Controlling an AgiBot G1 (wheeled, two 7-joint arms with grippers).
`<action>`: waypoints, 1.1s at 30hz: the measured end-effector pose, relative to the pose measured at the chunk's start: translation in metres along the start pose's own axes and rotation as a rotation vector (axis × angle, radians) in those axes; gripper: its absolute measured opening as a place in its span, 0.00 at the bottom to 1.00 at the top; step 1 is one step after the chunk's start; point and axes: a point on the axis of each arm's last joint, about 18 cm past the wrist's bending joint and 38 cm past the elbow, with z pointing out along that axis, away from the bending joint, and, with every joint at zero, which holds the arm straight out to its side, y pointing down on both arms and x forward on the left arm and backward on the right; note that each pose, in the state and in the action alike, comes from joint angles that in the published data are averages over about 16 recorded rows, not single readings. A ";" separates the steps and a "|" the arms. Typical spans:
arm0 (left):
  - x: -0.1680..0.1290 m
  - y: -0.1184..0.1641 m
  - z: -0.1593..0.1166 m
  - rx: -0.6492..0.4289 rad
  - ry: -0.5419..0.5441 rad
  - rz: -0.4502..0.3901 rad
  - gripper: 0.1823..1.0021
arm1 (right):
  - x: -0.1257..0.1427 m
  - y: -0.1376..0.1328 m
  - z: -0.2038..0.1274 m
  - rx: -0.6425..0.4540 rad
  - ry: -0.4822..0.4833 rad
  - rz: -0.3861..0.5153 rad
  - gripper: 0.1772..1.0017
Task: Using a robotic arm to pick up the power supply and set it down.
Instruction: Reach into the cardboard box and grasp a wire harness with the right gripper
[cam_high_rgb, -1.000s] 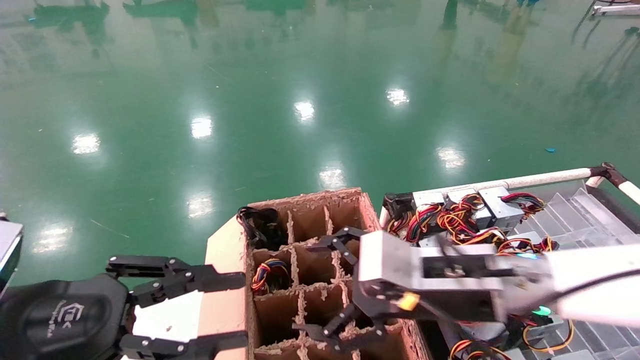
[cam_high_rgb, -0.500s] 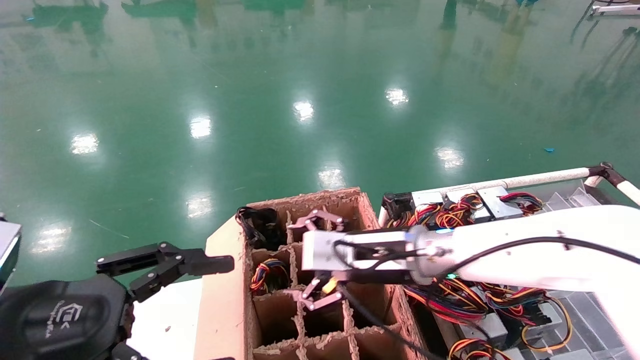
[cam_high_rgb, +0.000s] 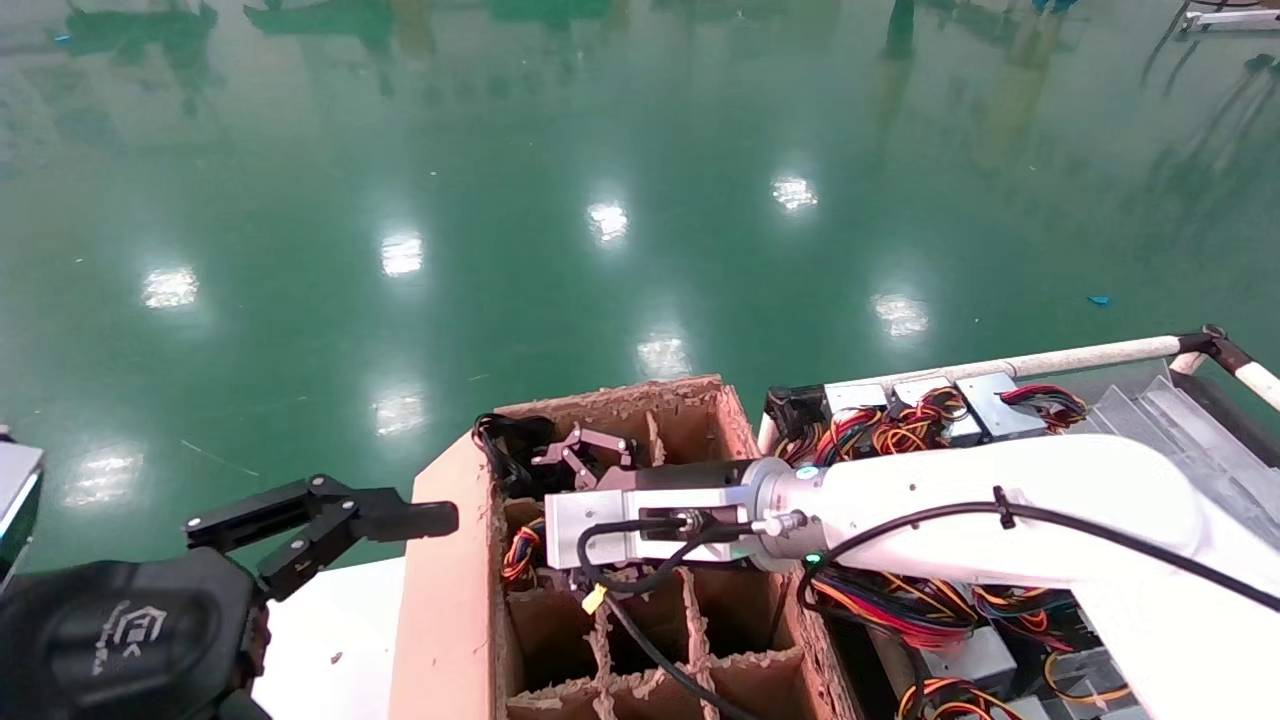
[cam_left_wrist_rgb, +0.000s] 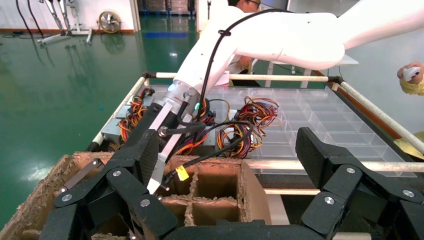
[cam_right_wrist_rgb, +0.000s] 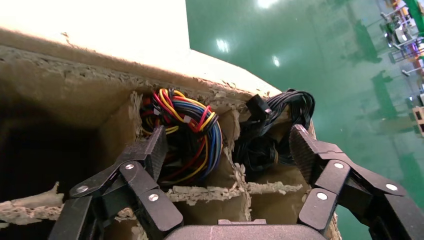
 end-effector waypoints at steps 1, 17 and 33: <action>0.000 0.000 0.000 0.000 0.000 0.000 0.96 | -0.001 0.000 0.001 -0.004 -0.001 -0.003 0.91; 0.000 0.000 0.000 0.000 0.000 0.000 1.00 | -0.007 -0.002 0.011 -0.049 -0.015 -0.010 0.56; 0.000 0.000 0.000 0.000 0.000 0.000 1.00 | -0.005 -0.004 0.008 -0.033 -0.023 0.034 0.15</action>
